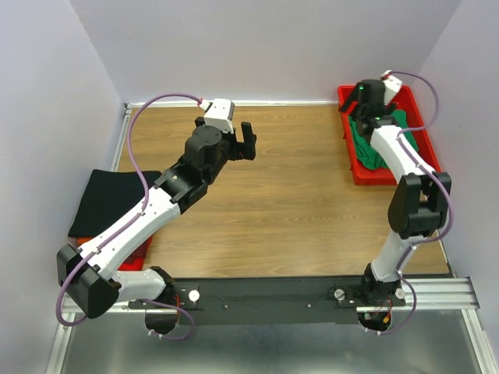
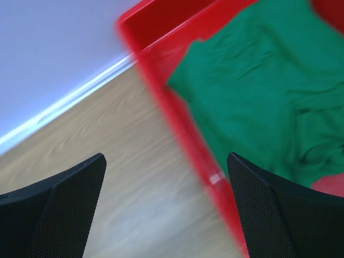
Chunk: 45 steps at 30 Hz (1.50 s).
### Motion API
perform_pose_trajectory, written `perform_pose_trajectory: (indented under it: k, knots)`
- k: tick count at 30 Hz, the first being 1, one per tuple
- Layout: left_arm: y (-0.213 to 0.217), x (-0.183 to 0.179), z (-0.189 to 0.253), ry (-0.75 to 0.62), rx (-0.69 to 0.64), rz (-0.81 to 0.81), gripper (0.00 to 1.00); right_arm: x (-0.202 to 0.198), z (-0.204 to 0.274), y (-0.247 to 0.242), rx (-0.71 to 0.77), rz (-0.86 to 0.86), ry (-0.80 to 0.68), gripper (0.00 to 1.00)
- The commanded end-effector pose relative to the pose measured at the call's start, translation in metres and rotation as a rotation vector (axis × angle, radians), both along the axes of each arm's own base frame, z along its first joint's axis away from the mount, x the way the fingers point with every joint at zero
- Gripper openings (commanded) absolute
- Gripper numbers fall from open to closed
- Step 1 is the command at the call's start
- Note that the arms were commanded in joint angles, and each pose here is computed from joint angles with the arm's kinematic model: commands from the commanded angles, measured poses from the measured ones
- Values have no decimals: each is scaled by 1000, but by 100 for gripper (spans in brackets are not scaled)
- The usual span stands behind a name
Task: Fold and stack the t-shirts
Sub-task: Grab the tshirt from the pile
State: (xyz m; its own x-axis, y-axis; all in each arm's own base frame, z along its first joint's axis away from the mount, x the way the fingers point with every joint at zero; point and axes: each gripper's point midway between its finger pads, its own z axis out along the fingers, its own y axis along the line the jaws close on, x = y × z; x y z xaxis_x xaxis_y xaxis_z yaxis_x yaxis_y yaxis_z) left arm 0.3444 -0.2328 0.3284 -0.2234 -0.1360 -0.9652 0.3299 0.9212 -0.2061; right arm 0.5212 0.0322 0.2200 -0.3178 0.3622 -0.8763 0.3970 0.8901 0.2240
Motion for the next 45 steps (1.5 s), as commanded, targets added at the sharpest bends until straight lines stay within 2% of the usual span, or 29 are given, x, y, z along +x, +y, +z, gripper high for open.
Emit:
perform_pose_trajectory:
  k: [1,2,3,8,23,36,39,45]
  knots:
    - [-1,-7,4,4,-20,-31,98,33,-20,-58,77,-99,20,100]
    - [-3,-7,3,9,-21,-34,98,36,-42,-84,88,-146,57,100]
    - [-3,-7,1,13,-19,-37,98,37,-39,-93,98,-161,47,100]
    - [-5,-8,-5,27,-23,-46,98,42,-104,-137,125,-237,158,98]
    - [-9,-4,-23,71,1,-40,98,-9,-171,-154,103,-351,319,89]
    - [-11,-2,-32,96,7,-42,98,-37,-129,-167,18,-408,272,88]
    - [-11,-2,-32,96,7,-42,98,-39,-124,-169,-5,-402,275,84]
    - [-13,-1,-35,105,10,-47,98,-58,-124,-167,-6,-406,289,84]
